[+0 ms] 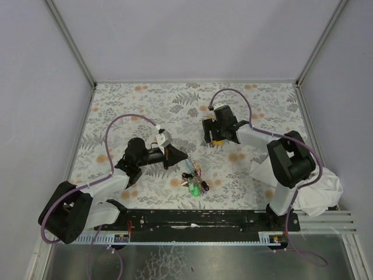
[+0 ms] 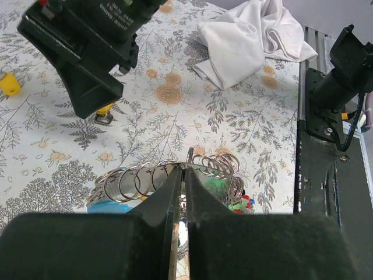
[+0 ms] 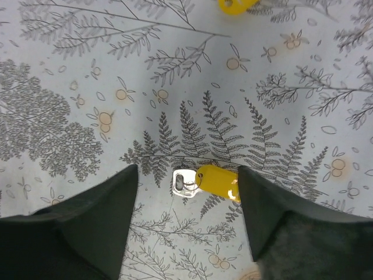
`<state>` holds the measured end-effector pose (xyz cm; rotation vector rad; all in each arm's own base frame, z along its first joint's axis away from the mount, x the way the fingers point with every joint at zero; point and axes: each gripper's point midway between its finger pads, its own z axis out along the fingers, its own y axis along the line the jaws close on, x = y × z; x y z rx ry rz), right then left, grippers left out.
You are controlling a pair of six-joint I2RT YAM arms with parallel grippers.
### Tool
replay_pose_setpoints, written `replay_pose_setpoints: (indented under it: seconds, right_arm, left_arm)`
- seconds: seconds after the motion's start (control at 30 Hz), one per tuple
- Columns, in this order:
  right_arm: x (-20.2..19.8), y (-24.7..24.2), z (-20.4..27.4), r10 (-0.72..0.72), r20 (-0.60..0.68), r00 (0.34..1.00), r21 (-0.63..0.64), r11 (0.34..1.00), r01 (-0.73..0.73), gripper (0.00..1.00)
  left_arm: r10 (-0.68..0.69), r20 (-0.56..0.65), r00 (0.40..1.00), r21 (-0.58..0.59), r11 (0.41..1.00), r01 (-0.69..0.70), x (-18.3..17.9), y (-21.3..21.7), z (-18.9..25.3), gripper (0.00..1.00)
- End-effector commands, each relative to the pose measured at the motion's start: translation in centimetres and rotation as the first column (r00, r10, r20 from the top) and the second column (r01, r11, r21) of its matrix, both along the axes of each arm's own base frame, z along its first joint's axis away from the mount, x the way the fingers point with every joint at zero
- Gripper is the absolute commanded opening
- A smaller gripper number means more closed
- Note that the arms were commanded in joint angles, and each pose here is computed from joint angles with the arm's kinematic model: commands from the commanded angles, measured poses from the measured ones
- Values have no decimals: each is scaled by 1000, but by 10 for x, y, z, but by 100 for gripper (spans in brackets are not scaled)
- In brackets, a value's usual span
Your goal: Put the keys on the keyring
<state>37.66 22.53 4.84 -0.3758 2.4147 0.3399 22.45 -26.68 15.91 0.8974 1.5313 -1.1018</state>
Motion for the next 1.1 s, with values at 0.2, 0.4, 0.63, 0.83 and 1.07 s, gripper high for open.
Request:
replay_pose_setpoints:
  seconds: [0.2, 0.4, 0.63, 0.83, 1.07]
  right_arm:
    - [10, -7, -29, -96, -65, 993, -38, 995, 94, 60]
    - [-26, -13, -44, -126, -194, 973, -17, 992, 125, 48]
    - [-75, -14, -37, -104, -276, 956, 47, 991, 121, 38]
    - [-73, -19, -9, -91, -204, 975, 28, 995, 98, 47]
    - [-54, -9, 24, -37, -127, 991, -6, 999, 37, 65]
  left_arm:
    - [1, 6, 1000, 13, 1000, -1, 0, 0, -1, 0]
    - [-3, 2, 1000, 12, 1000, 3, -1, -1, -2, 0]
    - [-16, 0, 1000, 4, 1000, 16, -3, -2, -1, 0]
    - [-14, 6, 1000, 1, 1000, 14, -4, -2, 1, 0]
    - [7, 3, 1000, 4, 1000, -7, -1, 0, 0, 0]
